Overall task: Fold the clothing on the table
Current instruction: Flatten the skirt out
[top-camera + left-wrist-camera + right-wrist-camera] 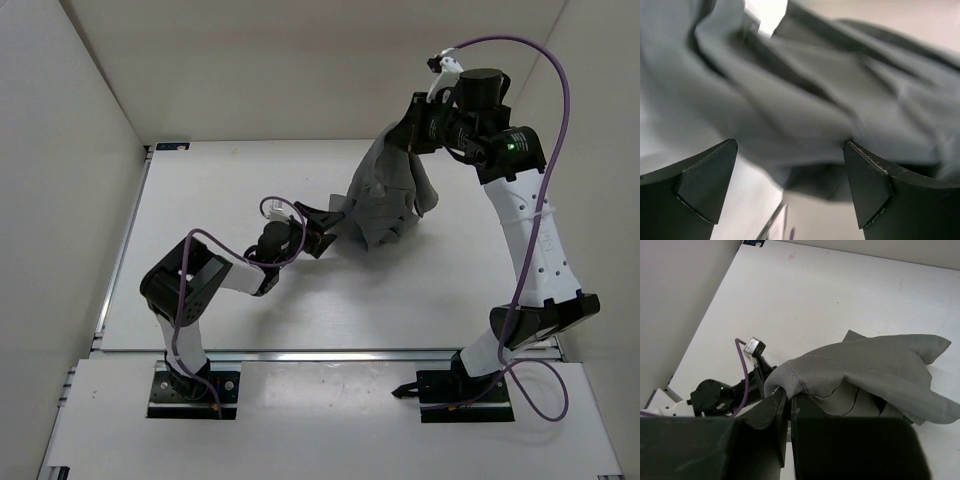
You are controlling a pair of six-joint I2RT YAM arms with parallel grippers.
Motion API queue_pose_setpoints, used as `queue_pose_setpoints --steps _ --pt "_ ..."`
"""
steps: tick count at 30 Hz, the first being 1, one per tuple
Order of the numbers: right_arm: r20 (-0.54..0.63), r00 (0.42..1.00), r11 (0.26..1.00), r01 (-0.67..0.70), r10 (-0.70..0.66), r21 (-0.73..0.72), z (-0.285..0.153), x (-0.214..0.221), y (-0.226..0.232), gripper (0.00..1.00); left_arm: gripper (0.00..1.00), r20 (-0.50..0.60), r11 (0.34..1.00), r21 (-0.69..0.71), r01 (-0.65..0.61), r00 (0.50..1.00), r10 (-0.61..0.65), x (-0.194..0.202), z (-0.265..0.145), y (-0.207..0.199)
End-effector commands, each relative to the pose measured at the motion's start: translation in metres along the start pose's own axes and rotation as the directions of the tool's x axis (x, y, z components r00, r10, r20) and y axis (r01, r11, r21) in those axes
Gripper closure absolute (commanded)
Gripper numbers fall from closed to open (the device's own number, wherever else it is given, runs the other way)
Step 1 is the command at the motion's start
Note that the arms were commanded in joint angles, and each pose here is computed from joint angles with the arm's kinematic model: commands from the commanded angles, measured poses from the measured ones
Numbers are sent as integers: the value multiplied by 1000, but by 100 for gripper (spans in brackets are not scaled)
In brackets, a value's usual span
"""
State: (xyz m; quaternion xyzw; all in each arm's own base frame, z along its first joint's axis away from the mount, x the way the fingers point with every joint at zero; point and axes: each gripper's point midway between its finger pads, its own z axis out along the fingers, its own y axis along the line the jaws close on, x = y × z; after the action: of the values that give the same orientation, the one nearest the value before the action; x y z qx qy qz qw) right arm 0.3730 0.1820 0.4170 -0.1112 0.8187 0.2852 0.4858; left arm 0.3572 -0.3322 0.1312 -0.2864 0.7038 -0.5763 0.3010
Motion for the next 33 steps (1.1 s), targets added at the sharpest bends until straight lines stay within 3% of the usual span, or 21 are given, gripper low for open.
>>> queue_pose_setpoints --steps 1,11,14,15,16,17,18,19,25,29,33 --pt "84 996 999 25 -22 -43 -8 -21 21 100 3 90 992 120 42 995 -53 -28 15 -38" --pt "60 998 999 3 0 -52 5 -17 29 100 10 59 994 77 84 994 -88 -12 33 -17" --pt "86 996 999 2 2 -39 0 -24 27 100 23 69 993 71 91 993 -95 -17 34 -16" --pt "77 997 999 5 -1 -46 4 -22 28 100 36 72 993 74 94 992 -99 -19 35 -14" --pt "88 996 999 0 4 -54 1 -25 29 100 61 75 992 83 97 992 -103 -22 37 -15" --pt "99 995 999 9 -4 -53 -2 -28 30 100 71 76 992 85 98 992 -104 -21 38 -15" --pt "93 996 998 11 -5 -56 -1 -28 31 100 93 64 991 88 96 993 -102 -20 40 -17" --pt "95 996 999 5 -1 -43 1 -29 27 100 100 58 991 93 97 993 -103 -19 43 -20" --pt "148 989 999 -14 9 31 -19 -39 -8 100 100 42 996 80 34 998 -37 -44 32 -38" --pt "195 981 996 -35 19 81 -36 -45 -38 100 100 133 991 -64 -119 983 127 -107 2 -29" --pt "190 982 993 -42 20 112 -45 -42 -58 99 100 239 958 -135 -254 930 281 -180 -39 -60"
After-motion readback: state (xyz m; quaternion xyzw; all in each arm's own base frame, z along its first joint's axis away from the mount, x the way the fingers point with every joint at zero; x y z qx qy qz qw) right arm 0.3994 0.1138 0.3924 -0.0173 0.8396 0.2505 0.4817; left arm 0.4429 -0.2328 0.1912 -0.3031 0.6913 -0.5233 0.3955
